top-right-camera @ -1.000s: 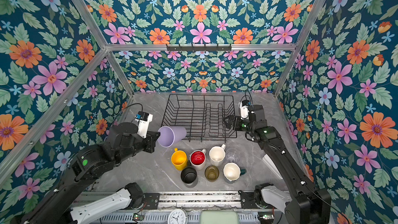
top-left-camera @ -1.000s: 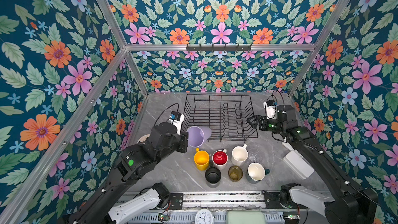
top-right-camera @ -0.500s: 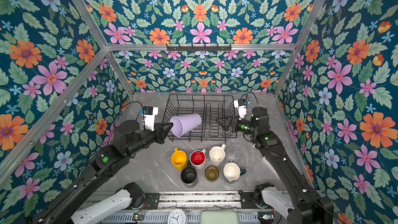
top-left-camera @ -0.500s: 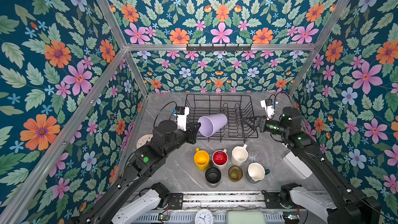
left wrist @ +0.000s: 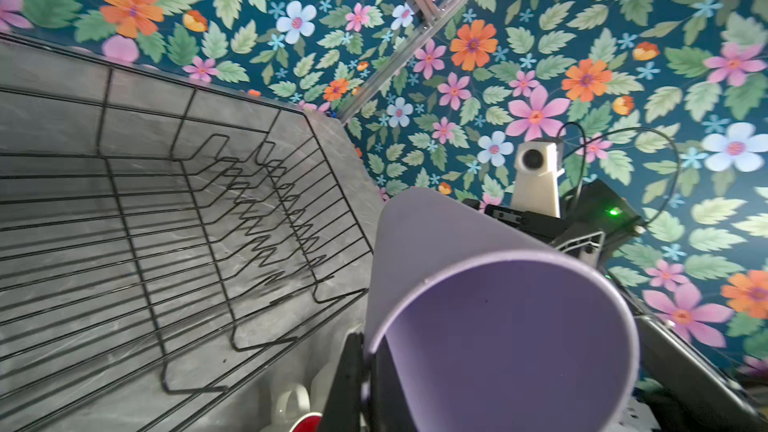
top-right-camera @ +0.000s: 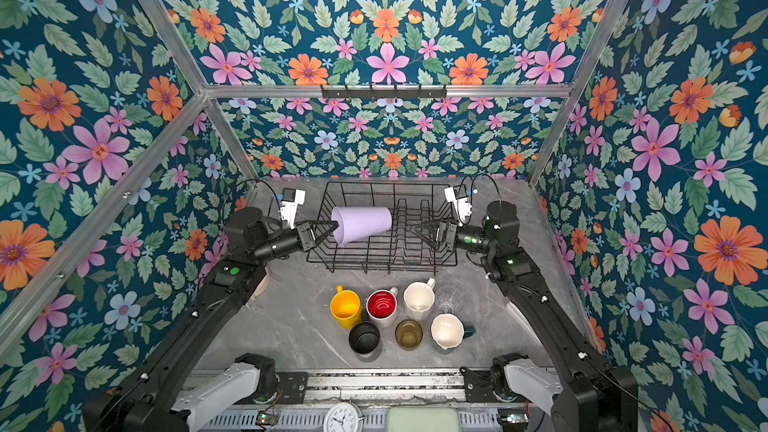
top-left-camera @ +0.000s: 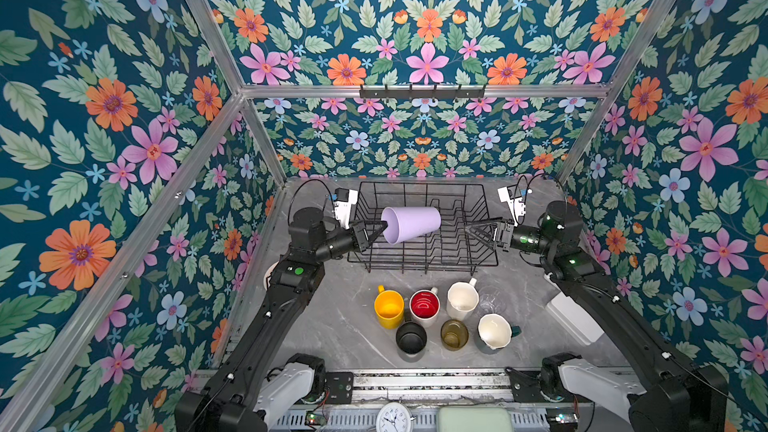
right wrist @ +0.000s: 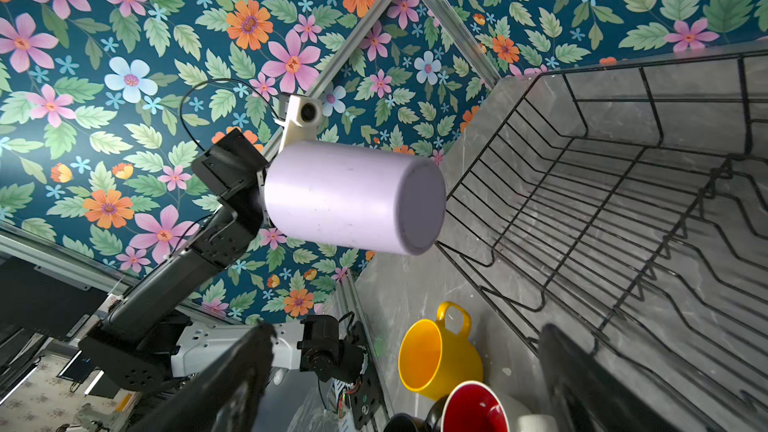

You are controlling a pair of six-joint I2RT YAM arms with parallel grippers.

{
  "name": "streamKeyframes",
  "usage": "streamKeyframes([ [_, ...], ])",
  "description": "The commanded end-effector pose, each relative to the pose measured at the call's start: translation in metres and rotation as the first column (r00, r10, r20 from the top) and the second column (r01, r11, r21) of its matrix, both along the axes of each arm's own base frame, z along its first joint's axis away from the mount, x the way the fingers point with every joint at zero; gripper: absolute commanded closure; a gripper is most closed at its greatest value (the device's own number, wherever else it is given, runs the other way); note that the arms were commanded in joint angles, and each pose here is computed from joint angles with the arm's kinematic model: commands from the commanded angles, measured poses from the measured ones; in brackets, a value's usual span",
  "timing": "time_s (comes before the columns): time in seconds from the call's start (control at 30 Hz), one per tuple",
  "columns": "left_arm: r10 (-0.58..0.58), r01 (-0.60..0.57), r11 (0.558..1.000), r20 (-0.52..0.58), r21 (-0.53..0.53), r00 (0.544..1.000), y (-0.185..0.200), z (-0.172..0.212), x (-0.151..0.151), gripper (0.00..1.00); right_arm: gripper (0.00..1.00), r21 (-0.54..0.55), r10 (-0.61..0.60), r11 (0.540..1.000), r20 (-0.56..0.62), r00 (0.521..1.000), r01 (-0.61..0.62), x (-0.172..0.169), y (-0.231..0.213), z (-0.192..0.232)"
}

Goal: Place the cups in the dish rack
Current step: 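Carry the lilac mug over the rack toward the right gripper while the right gripper approaches, then grasp the lilac mug's base with the right gripper beside the left gripper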

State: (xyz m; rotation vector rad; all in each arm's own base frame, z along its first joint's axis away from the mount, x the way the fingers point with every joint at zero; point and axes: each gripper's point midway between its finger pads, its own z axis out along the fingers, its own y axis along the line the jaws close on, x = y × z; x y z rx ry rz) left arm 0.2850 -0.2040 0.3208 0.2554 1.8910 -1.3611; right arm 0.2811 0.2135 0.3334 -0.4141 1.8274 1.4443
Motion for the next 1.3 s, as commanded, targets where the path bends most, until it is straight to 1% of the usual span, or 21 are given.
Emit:
streamKeyframes([
  [0.0, -0.148, 0.158, 0.985, 0.128, -0.07, 0.981, -0.007, 0.03, -0.014, 1.0, 0.01, 0.044, 0.034, 0.998, 0.057, 0.998, -0.036, -0.002, 0.003, 0.021],
  [0.17, -0.205, 0.22, 0.973, 0.166, -0.075, 0.965, -0.009, 0.033, -0.017, 1.0, 0.01, 0.05, 0.046, 0.998, 0.053, 0.998, -0.049, 0.004, 0.007, 0.023],
  [0.4, -0.24, 0.251, 0.965, 0.141, -0.069, 0.96, -0.012, 0.019, -0.016, 1.0, 0.01, 0.063, 0.104, 0.992, 0.042, 0.994, -0.106, 0.016, 0.029, 0.023],
  [0.57, -0.253, 0.266, 0.961, 0.144, -0.071, 0.957, -0.013, 0.021, -0.016, 1.0, 0.01, 0.076, 0.155, 0.985, 0.041, 0.987, -0.158, 0.02, 0.045, 0.024],
  [0.73, -0.258, 0.27, 0.96, 0.141, -0.072, 0.956, -0.013, 0.02, -0.015, 1.0, 0.01, 0.076, 0.209, 0.975, 0.032, 0.977, -0.211, 0.017, 0.06, 0.022],
  [1.27, -0.277, 0.292, 0.951, 0.144, -0.097, 0.95, -0.014, 0.021, -0.017, 1.0, 0.01, 0.083, 0.304, 0.949, 0.009, 0.953, -0.303, 0.004, 0.098, 0.015],
])
